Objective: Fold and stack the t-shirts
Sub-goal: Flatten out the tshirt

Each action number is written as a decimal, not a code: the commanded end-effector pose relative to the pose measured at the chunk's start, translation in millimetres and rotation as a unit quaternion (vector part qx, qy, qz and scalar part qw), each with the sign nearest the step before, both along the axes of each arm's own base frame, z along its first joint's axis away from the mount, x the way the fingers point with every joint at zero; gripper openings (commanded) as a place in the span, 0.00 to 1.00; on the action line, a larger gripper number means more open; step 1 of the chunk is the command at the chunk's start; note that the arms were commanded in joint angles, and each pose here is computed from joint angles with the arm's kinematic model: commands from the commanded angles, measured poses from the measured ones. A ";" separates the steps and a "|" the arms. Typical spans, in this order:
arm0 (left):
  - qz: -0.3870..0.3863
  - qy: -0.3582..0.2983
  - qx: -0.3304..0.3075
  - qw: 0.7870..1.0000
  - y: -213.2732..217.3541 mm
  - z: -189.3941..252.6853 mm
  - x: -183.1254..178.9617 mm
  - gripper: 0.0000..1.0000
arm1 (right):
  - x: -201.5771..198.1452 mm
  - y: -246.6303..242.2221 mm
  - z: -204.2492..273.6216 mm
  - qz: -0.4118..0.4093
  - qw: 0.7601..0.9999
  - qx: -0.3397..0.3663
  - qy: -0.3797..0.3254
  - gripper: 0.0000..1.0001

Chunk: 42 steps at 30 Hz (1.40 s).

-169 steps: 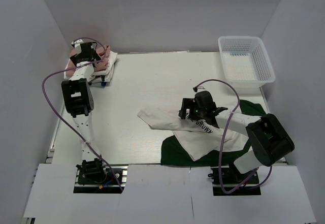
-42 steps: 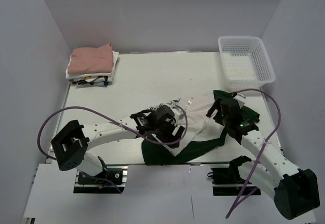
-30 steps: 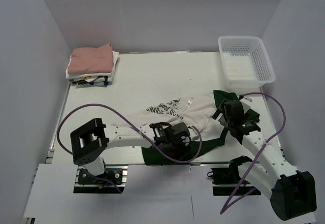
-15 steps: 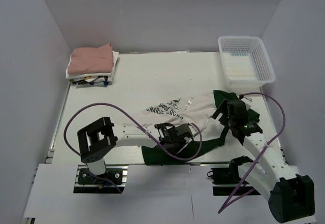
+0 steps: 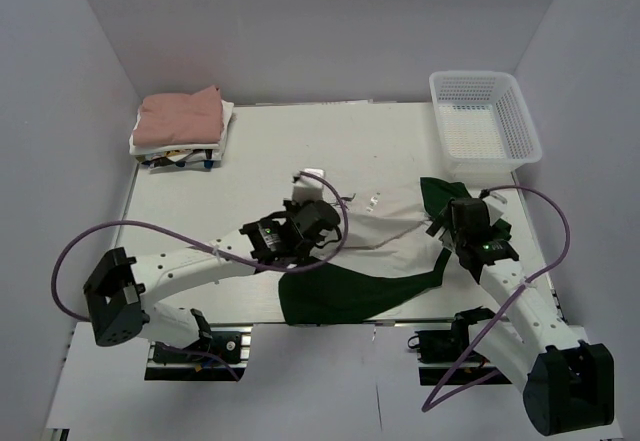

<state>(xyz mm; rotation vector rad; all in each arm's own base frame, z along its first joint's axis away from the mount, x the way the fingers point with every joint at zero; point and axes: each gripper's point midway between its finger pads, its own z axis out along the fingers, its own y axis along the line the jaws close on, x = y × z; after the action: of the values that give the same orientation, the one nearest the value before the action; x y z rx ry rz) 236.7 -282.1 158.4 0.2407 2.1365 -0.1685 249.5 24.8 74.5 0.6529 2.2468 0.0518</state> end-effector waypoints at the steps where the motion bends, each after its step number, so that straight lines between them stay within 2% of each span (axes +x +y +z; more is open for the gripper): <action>1: 0.131 -0.074 -0.017 0.988 49.3 31.3 33.5 0.00 | -2.1 -25.5 6.3 -0.043 0.998 -0.042 -0.001 0.90; 4: 0.183 -0.093 -0.029 0.978 77.9 44.6 48.1 0.00 | -4.5 -50.9 6.7 -0.088 0.994 -0.070 0.003 0.90; 7: 0.220 -0.112 -0.041 0.968 101.3 62.5 59.3 0.00 | -3.8 -58.6 6.2 -0.099 0.992 -0.072 0.009 0.90; 13: 0.233 -0.150 -0.048 0.960 121.5 92.6 82.9 0.00 | -1.2 -74.2 5.7 -0.128 0.990 -0.065 0.018 0.90; 16: 0.222 -0.164 -0.053 0.960 118.7 106.8 94.8 0.00 | -0.1 -78.8 0.0 -0.132 0.989 -0.057 0.022 0.84; 18: 0.208 -0.167 -0.053 0.962 113.8 110.8 101.7 0.00 | 1.8 -73.2 -6.1 -0.119 0.992 -0.038 0.029 0.82; 19: 0.215 -0.169 -0.053 0.961 115.1 111.2 107.3 0.00 | 2.6 -69.9 -9.9 -0.098 0.994 -0.039 0.040 0.82; 20: 0.214 -0.162 -0.040 0.963 115.9 103.4 111.5 0.00 | 7.5 -52.9 -12.0 -0.060 0.997 -0.005 0.038 0.82; 23: 0.206 -0.157 -0.042 0.965 110.1 102.8 122.5 0.00 | 9.2 -27.7 -15.6 0.017 0.999 0.028 0.042 0.81; 25: 0.204 -0.152 -0.034 0.966 110.7 97.9 125.2 0.00 | 8.2 -18.6 -16.5 0.042 0.998 0.040 0.037 0.81; 30: 0.219 -0.150 -0.028 0.964 122.6 94.0 129.5 0.00 | 3.0 -54.7 -15.1 -0.045 0.998 -0.021 0.047 0.84; 33: 0.223 -0.152 -0.030 0.962 129.0 95.8 127.5 0.00 | 8.2 -68.7 -11.5 -0.091 0.994 -0.034 0.044 0.85; 37: 0.223 -0.156 -0.037 0.962 135.4 97.1 127.6 0.00 | 29.4 -79.0 -8.2 -0.117 0.992 -0.026 0.032 0.88; 42: 0.227 -0.157 -0.037 0.960 141.1 98.2 131.5 0.00 | 53.6 -73.5 -27.9 -0.110 0.993 0.011 0.045 0.88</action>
<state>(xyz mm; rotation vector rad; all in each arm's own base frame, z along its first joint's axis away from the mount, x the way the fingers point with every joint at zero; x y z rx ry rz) 368.1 -147.9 237.2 -0.2289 1.8587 0.0883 269.7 -45.6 32.2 0.8985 2.3466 -0.1240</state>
